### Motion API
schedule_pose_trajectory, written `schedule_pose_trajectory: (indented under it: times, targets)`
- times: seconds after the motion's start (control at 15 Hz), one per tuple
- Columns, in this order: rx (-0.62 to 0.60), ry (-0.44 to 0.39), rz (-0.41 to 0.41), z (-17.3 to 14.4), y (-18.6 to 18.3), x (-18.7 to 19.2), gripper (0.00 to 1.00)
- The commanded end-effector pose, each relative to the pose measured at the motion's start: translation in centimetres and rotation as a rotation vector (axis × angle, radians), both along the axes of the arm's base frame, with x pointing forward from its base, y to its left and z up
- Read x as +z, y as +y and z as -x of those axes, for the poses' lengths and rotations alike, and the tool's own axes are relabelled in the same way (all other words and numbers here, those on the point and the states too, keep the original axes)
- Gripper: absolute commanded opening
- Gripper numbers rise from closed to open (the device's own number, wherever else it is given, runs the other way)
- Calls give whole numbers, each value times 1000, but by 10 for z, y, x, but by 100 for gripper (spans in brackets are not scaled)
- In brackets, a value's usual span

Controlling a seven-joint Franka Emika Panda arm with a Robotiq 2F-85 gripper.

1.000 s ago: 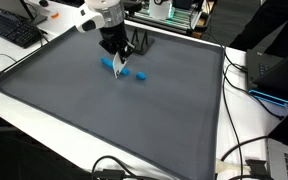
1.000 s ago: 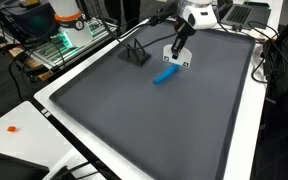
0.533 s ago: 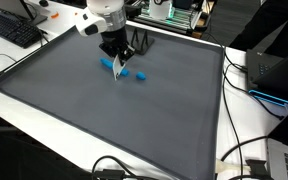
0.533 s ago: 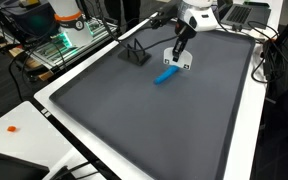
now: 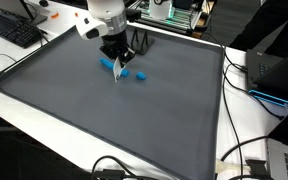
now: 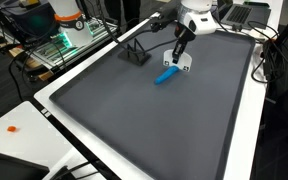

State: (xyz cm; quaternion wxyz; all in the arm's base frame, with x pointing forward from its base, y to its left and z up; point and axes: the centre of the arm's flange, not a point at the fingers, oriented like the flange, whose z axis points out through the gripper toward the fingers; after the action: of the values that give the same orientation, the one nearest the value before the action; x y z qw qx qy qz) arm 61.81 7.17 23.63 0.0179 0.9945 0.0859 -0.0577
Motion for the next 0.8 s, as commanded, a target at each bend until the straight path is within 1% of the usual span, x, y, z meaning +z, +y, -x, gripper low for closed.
schedule_pose_trajectory:
  times: [0.0, 0.2, 0.4, 0.53, 0.73]
  targets:
    - [-6, 28, 11, 4, -1, -26, 1]
    - [-8, 42, 5, 4, 0, -30, 1]
    - [-21, 50, -33, 5, 3, -31, 1]
    - [-66, 64, -73, 5, 4, -29, 1]
    - [-113, 77, -103, 6, 4, -28, 1]
